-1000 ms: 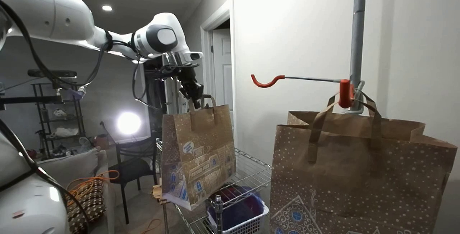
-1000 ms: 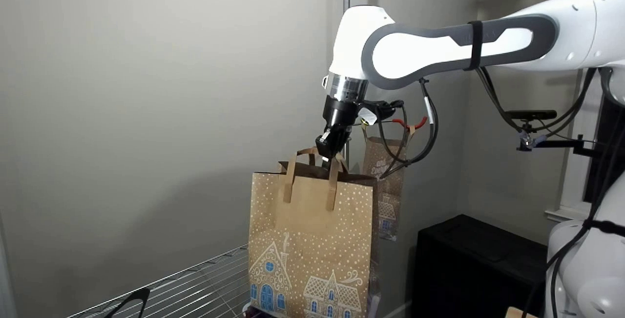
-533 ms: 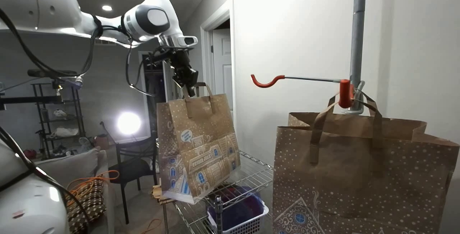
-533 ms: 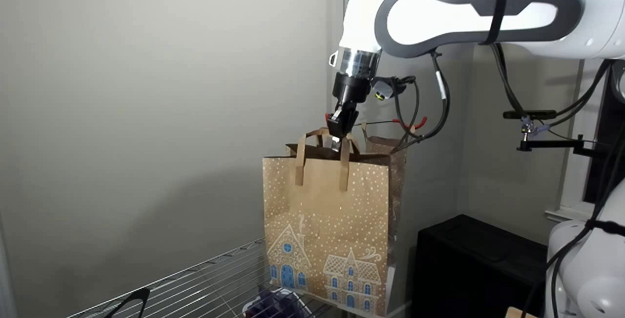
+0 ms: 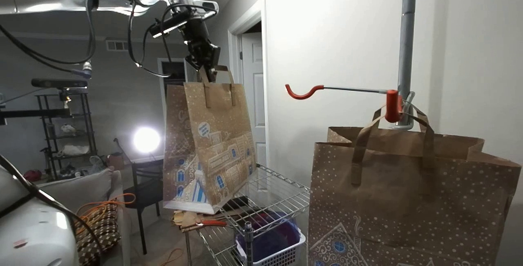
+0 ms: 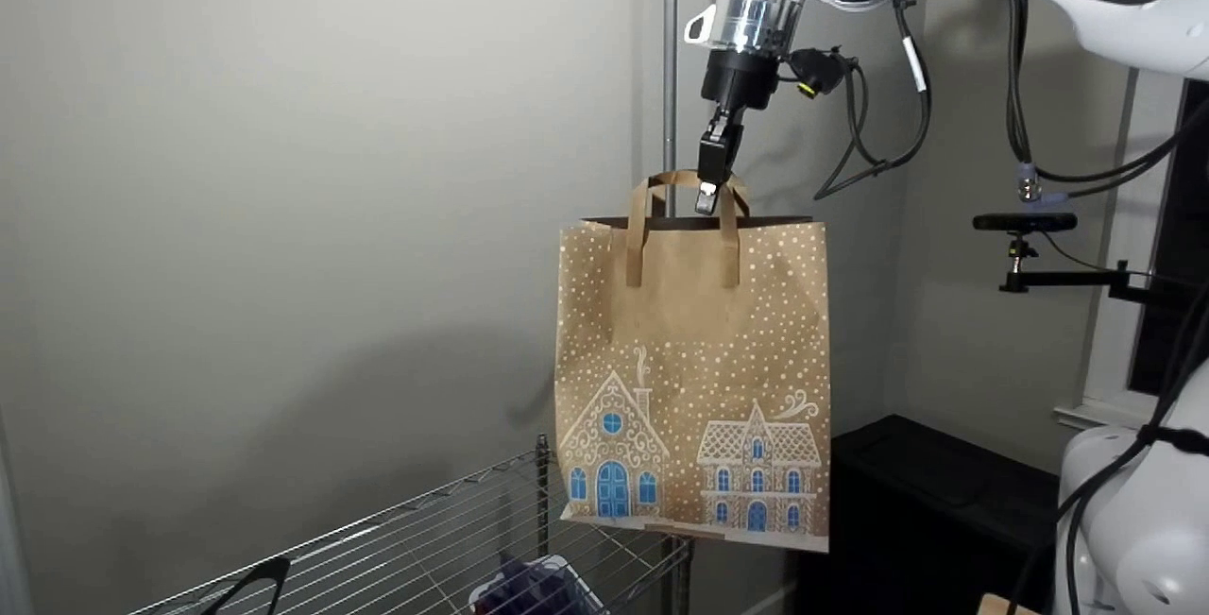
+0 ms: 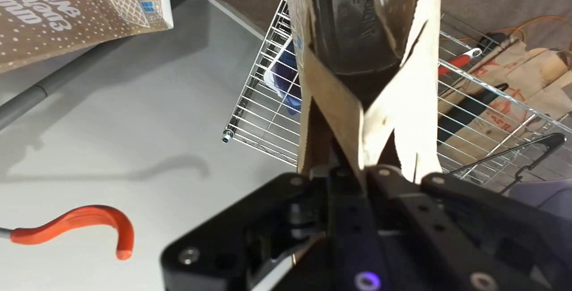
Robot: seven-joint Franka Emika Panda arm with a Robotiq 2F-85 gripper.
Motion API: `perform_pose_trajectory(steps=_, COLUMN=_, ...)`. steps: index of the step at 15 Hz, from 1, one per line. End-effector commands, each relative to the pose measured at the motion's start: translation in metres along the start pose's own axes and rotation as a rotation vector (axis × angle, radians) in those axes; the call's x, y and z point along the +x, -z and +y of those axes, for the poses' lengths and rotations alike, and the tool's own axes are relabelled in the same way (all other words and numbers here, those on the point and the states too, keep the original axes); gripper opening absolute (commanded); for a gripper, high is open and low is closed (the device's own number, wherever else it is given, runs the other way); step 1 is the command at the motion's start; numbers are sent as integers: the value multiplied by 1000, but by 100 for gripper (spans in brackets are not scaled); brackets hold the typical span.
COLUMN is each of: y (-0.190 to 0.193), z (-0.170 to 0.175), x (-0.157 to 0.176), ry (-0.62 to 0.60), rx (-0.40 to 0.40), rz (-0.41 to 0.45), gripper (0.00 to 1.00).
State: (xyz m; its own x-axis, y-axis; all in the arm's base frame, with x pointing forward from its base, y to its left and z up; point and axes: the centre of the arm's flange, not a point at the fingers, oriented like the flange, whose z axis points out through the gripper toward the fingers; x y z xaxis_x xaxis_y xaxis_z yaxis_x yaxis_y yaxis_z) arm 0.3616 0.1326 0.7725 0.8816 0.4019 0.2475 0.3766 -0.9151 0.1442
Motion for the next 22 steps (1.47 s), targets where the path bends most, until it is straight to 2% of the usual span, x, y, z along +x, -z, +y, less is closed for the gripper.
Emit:
perform_pose_trajectory(steps=1, y=24, z=52, x=12, ry=35, rx=36, rz=-5, gripper=0)
perform_pose_trajectory(steps=4, y=31, z=88, x=30, ry=44, rx=71, rz=-9, gripper=0)
perform_pose_trajectory(steps=7, y=25, z=111, x=56, ry=57, rx=126, rz=-25, gripper=0)
perform_pose_trajectory(steps=14, y=-7, z=124, x=104, ry=70, rx=211, rz=-56, gripper=0)
perform_pose_trajectory(steps=19, y=-28, z=139, x=117, ry=55, rx=233, rz=-69, gripper=0)
perform_pose_trajectory(steps=22, y=-42, z=150, x=119, ry=53, rx=246, rz=-47, gripper=0)
